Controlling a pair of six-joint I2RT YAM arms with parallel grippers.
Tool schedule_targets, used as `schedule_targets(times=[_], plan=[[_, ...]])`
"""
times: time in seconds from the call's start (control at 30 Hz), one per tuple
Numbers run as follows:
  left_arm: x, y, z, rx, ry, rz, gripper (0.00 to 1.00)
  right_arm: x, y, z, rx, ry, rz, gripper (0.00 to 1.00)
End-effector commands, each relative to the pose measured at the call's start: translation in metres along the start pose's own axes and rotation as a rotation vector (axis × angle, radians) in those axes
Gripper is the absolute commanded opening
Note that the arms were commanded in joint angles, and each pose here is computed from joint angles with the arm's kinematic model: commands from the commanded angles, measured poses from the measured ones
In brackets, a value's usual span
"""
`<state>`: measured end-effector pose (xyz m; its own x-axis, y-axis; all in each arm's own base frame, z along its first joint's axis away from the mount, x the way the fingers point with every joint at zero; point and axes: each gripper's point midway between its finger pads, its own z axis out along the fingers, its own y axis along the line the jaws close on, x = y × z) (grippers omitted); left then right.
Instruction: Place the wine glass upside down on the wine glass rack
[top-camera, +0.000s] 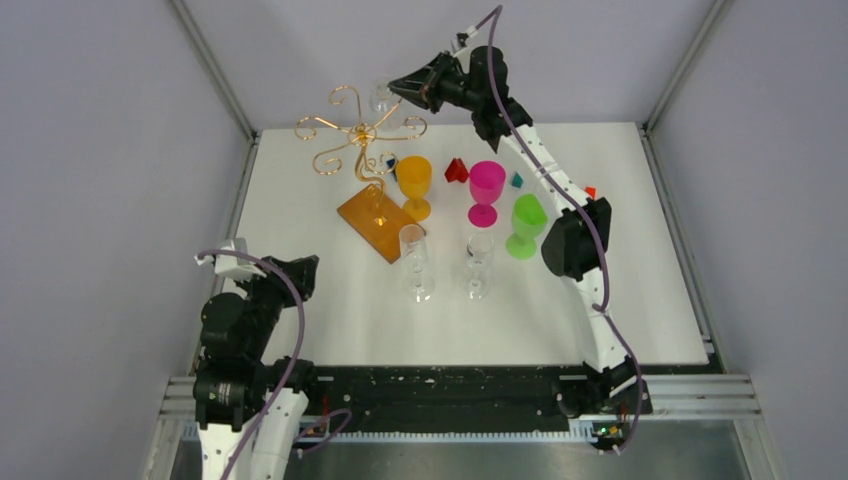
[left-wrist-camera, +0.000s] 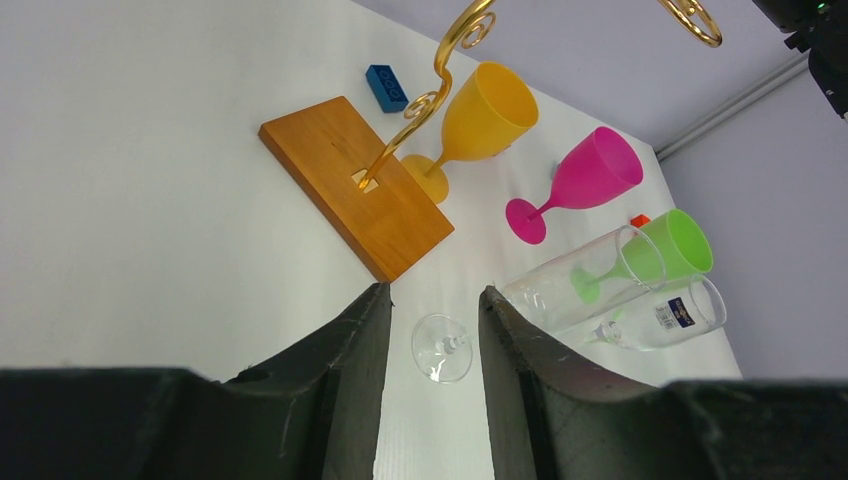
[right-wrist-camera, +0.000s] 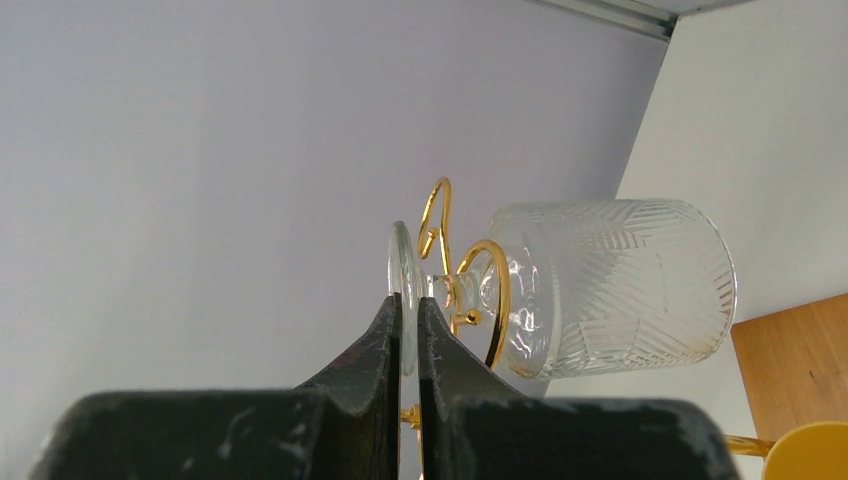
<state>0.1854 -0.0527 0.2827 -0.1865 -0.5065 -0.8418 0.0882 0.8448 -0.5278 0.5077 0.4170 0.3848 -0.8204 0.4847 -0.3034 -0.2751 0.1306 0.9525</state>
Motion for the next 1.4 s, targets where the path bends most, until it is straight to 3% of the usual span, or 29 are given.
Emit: schedule_targets(times=[0.0, 0.33, 0.57, 0.77, 1.37], plan=[[-0.006, -0.005, -0.002, 0.027, -0.031, 0.012, 0.43, -0.001, 0.047, -0.008, -0.121, 0.004, -0.082, 0.00], [-0.005, -0.005, -0.002, 0.027, -0.028, 0.010, 0.43, 0.005, 0.033, -0.007, -0.081, 0.030, -0.083, 0.00], [-0.006, -0.005, -0.003, 0.027, -0.031, 0.014, 0.44, 0.004, 0.039, -0.008, -0.099, 0.027, -0.089, 0.17], [-0.006, -0.005, -0.003, 0.027, -0.030, 0.014, 0.44, 0.007, 0.046, -0.009, -0.131, 0.043, -0.094, 0.25], [-0.007, -0.005, -0.003, 0.027, -0.034, 0.014, 0.45, 0.013, 0.054, -0.013, -0.169, 0.084, -0.090, 0.32]])
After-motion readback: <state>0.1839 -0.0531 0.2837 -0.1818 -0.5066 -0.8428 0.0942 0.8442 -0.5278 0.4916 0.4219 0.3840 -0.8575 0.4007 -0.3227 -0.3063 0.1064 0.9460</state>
